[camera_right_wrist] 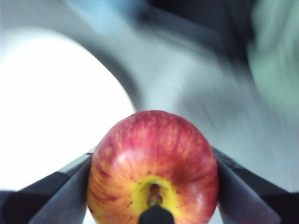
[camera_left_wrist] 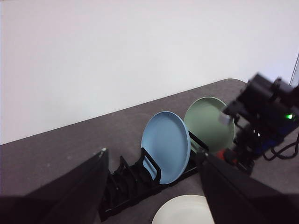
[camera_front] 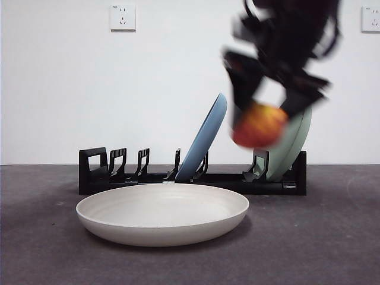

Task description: Take the yellow plate from the plate rack,put the plate on the table,take the apple from the table,put the apple in the plate

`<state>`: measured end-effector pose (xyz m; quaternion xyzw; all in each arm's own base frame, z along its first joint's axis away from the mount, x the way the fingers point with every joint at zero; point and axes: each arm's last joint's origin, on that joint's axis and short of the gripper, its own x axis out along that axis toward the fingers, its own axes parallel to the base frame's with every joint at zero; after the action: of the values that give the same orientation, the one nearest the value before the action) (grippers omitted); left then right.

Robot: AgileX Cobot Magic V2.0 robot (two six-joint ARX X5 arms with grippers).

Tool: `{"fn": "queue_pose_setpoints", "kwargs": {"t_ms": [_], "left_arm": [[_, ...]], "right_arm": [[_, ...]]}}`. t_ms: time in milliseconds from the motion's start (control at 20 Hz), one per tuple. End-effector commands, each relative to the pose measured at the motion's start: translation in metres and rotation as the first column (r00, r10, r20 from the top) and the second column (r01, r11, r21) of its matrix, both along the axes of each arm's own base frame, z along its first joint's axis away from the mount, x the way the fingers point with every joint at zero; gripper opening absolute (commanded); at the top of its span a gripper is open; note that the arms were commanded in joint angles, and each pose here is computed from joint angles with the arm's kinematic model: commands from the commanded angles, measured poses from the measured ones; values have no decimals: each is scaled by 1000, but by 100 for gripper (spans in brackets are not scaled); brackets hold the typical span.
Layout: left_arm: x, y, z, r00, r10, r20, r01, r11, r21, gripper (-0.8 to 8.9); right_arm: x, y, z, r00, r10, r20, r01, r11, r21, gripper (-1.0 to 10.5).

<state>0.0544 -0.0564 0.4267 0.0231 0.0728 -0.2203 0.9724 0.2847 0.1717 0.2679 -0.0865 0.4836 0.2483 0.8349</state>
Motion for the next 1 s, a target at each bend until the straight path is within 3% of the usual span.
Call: {"fn": "queue_pose_setpoints", "kwargs": {"t_ms": [50, 200, 400, 650, 850, 900, 1000], "left_arm": [[1, 0, -1, 1000, 10, -1, -10, 1000, 0, 314], [1, 1, -1, 999, 53, 6, -53, 999, 11, 314], [1, 1, -1, 998, 59, 7, -59, 998, 12, 314], [1, 2, -4, 998, 59, -9, -58, 998, 38, 313], [1, 2, -6, 998, 59, -21, -58, 997, 58, 314], [1, 2, -6, 998, 59, -23, -58, 996, 61, 314], [0, 2, -7, 998, 59, -25, -58, 996, 65, 314]], "right_arm": [[-6, 26, 17, 996, 66, 58, -68, 997, 44, -12], [-14, 63, 18, 982, 160, 97, -167, 984, 67, -12], [-17, 96, -20, 973, 232, 12, -232, 973, 14, -12], [-16, 112, -71, 961, 244, -127, -256, 963, -86, -12], [-15, 112, -85, 957, 231, -174, -256, 957, -133, -9], [-15, 112, -85, 957, 232, -172, -256, 958, -133, 23], [-15, 112, -85, 958, 232, -171, -255, 958, -132, 211]]}}
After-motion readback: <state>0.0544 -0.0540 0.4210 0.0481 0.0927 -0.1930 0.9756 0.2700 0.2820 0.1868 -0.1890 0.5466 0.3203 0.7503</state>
